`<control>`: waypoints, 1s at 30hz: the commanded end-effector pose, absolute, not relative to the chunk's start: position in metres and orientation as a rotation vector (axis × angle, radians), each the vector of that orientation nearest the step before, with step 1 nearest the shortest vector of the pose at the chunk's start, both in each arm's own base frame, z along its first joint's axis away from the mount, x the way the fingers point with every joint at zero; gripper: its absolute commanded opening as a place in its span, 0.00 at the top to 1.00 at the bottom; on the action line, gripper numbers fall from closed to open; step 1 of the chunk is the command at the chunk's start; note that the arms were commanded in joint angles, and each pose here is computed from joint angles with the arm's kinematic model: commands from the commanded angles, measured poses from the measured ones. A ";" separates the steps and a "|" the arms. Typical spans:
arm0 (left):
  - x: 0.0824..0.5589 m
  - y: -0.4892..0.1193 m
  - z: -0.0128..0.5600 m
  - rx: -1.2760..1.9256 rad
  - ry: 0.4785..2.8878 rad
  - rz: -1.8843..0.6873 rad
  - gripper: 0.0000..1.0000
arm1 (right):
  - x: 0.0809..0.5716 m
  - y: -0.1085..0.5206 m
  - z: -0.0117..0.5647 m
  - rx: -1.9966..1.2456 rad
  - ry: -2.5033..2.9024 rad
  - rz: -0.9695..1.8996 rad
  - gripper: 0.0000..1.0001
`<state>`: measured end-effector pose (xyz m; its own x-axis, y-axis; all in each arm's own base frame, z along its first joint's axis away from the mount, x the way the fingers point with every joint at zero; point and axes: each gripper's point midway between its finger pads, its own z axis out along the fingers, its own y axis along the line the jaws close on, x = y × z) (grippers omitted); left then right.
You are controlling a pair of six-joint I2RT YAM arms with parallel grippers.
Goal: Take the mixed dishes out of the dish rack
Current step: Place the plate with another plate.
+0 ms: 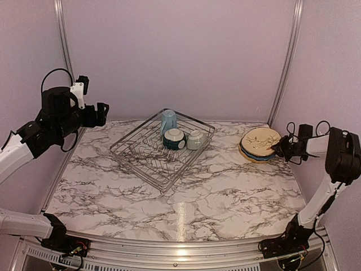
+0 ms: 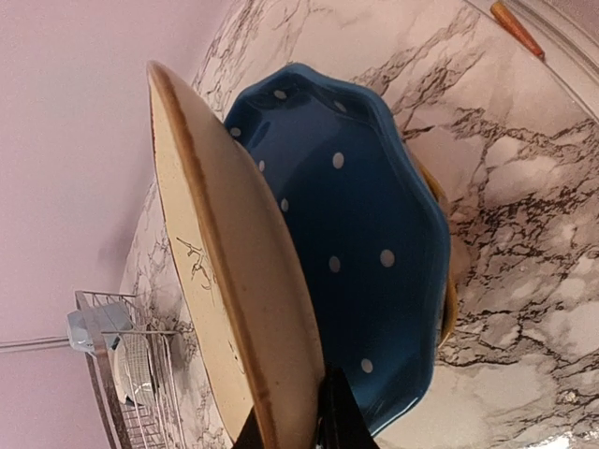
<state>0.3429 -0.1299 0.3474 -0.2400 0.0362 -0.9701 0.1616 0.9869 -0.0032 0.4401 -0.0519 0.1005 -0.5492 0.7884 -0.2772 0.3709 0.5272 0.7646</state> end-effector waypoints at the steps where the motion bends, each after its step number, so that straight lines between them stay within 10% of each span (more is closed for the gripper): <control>1: 0.343 -0.127 0.351 0.135 1.788 -0.118 0.01 | 0.469 -0.054 0.144 0.758 2.042 0.914 0.96; 30: 0.345 -0.131 0.347 0.143 1.800 -0.137 0.01 | 0.455 -0.068 0.120 0.731 2.183 0.697 0.59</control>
